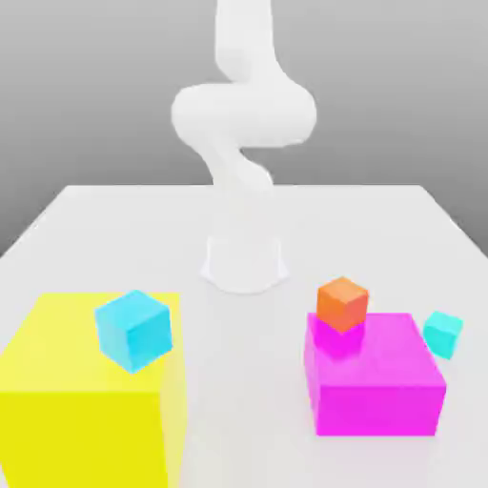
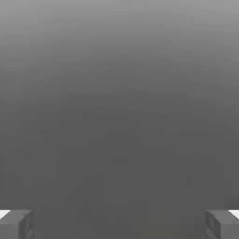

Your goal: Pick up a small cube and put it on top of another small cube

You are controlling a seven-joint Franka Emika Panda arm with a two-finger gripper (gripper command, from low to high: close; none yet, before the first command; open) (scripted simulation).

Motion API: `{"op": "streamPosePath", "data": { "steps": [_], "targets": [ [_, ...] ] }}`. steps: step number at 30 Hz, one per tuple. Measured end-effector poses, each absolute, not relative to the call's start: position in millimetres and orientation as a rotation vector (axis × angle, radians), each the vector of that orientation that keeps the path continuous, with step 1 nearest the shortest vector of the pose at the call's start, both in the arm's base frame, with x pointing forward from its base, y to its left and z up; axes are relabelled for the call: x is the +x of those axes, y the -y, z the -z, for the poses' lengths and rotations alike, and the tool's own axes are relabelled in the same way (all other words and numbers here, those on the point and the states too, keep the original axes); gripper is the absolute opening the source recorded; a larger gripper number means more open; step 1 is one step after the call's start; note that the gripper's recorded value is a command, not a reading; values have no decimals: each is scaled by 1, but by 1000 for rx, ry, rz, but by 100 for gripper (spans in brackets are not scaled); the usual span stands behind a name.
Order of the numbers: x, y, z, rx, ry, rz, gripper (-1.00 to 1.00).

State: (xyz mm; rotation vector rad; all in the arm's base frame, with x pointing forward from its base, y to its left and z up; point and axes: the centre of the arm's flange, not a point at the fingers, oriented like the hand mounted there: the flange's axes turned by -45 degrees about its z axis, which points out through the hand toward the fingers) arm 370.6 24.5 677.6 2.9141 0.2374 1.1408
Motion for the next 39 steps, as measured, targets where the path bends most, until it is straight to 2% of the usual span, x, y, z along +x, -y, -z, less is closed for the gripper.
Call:
{"op": "streamPosePath", "data": {
  "steps": [7, 14, 23, 32, 39],
  "targets": [
    [412, -109, -576, 2824, -976, -899, 0],
    [409, -198, -470, 2548, -1660, -662, 0],
    [347, -289, -335, 1946, -2408, -356, 0],
    [238, -334, -213, 1097, -2938, -47, 0],
    [227, -332, -138, 983, -2984, -1, 0]
  ]
}}
